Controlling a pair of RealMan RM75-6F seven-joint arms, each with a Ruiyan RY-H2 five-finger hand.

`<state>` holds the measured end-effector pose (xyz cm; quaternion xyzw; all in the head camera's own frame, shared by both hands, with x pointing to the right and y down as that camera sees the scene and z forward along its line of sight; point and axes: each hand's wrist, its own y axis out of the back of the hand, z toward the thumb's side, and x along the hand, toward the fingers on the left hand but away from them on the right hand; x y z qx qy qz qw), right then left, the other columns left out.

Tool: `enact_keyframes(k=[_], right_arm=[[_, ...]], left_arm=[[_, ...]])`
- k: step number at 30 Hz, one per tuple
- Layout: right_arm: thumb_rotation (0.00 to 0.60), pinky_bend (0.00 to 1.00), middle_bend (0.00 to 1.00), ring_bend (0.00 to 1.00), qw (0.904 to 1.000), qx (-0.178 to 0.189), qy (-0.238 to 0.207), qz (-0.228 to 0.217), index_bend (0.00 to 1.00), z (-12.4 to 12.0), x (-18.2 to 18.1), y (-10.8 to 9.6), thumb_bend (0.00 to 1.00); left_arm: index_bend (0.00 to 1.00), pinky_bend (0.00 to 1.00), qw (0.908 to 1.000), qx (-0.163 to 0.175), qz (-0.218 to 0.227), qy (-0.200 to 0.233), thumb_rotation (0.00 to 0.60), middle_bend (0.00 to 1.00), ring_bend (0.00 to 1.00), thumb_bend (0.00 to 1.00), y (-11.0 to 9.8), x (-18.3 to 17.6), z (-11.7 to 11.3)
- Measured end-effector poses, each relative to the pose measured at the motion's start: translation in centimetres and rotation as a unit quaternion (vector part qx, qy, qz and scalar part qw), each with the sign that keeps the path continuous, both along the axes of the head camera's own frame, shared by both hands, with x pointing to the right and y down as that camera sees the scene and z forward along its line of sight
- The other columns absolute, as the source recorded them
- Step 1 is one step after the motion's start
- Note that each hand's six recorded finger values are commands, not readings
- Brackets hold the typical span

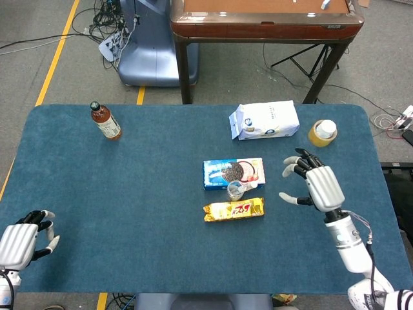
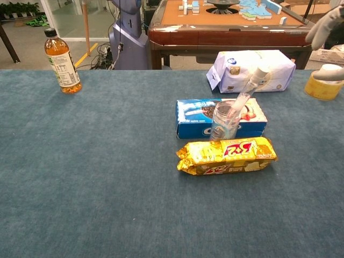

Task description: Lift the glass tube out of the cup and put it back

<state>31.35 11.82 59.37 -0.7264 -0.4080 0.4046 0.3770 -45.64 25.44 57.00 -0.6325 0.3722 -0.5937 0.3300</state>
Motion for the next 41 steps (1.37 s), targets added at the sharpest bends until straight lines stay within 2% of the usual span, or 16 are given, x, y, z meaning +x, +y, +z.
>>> enact_keyframes(k=[4,8,12,18,21,26,41], right_arm=[[0.6,0.22,0.38,0.14,0.9973,0.018,0.07,0.007,0.49,-1.1,2.3,1.2,0.09],[0.6,0.22,0.38,0.14,0.9895,0.028,0.14,0.021,0.49,-2.1,4.8,2.8,0.09],[0.6,0.22,0.38,0.14,0.9773,0.036,0.204,0.046,0.49,-3.3,7.1,4.6,0.09],[0.6,0.22,0.38,0.14,0.9597,0.042,0.264,0.087,0.49,-4.8,9.2,6.8,0.1],[0.6,0.22,0.38,0.14,0.9545,0.038,0.276,0.106,0.49,-5.2,10.0,7.7,0.1],[0.6,0.22,0.38,0.14,0.9505,0.023,0.288,0.114,0.49,-5.3,10.9,8.3,0.1],[0.6,0.22,0.38,0.14,0.9562,0.004,0.266,0.122,0.49,-5.2,12.3,8.2,0.1]], left_arm=[[0.37,0.41,1.0,0.005,0.0,0.004,0.6,0.35,0.25,0.33,-0.1,0.1,-0.2],[0.38,0.41,0.9998,0.019,0.001,0.009,0.6,0.35,0.25,0.33,-0.4,0.1,-0.4],[0.38,0.41,0.9989,0.042,0.005,0.02,0.6,0.35,0.25,0.33,-0.7,0.2,-0.7],[0.38,0.41,0.9972,0.07,0.006,0.026,0.6,0.35,0.25,0.33,-0.9,0.1,-1.0],[0.38,0.41,0.9972,0.07,0.003,0.025,0.6,0.35,0.25,0.33,-0.9,-0.1,-1.0],[0.38,0.41,0.9975,0.066,0.002,0.023,0.6,0.35,0.25,0.33,-0.9,-0.1,-0.9],[0.38,0.41,0.9989,0.041,0.003,0.023,0.6,0.35,0.25,0.33,-1.0,-0.2,-0.2]])
